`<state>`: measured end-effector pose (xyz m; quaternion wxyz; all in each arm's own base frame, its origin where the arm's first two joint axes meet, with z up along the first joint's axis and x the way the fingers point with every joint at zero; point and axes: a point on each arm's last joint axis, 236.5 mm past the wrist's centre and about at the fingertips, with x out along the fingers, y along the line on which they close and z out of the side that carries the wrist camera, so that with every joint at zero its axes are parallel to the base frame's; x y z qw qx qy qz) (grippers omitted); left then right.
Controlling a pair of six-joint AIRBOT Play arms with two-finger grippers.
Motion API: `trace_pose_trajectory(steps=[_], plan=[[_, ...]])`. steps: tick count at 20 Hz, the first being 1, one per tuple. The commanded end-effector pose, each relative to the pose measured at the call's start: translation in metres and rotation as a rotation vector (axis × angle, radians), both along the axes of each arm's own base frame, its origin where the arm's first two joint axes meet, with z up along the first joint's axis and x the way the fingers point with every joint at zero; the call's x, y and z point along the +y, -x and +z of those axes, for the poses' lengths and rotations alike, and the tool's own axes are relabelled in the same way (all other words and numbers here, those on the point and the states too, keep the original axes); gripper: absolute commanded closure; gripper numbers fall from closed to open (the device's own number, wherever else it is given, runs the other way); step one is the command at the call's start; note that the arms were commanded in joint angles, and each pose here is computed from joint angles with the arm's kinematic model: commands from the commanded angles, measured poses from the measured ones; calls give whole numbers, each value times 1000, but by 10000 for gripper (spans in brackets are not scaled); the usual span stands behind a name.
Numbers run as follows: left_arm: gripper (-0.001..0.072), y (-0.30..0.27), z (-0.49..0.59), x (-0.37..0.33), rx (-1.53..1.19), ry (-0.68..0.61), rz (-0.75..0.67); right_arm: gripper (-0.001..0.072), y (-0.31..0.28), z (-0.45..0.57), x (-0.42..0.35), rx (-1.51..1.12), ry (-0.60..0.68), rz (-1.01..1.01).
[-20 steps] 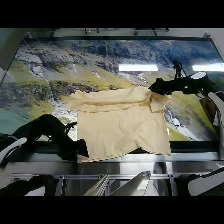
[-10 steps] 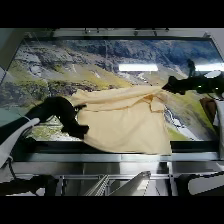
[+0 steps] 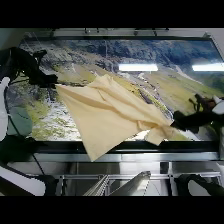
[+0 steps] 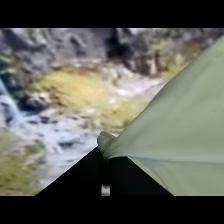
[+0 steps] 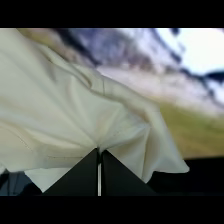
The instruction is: Fold the shirts.
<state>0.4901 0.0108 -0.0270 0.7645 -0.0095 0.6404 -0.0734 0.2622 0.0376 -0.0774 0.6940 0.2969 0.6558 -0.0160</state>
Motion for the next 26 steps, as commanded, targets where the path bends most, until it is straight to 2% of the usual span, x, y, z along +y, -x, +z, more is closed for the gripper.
trace_pose_trajectory(steps=[1,3,4,5,6,7,8,10,15,16,17,18,20,23,26], plan=[[687,-32,-5,9,-20,2,-29,695,62,-7,27,17,27,-60],[685,-37,-2,9,-23,9,10,685,43,15,26,-132,45,-60],[650,-31,2,8,1,13,19,575,32,26,22,-204,59,-52],[406,-21,7,8,31,17,19,398,21,36,19,-259,72,-41],[177,-10,13,9,55,26,26,390,13,44,15,-293,89,-8],[61,6,19,8,95,33,48,389,6,49,11,-320,109,30],[41,29,23,6,155,38,48,382,-2,52,6,-332,126,61],[42,78,25,-1,259,50,60,220,-17,50,-2,-314,139,128],[43,241,-8,-65,468,195,51,222,-40,30,13,-254,59,294],[60,265,-18,-86,453,261,68,222,-49,29,19,-272,32,299],[130,285,-26,-104,436,321,89,222,-54,29,24,-281,4,307],[167,301,-34,-122,419,387,119,222,-58,28,28,-281,-18,304],[167,324,-49,-145,415,469,189,222,-61,27,32,-277,-44,297],[167,343,-69,-154,412,465,236,222,-58,30,37,-278,-65,312],[167,336,-81,-152,360,446,273,223,-53,30,41,-263,-83,320]])
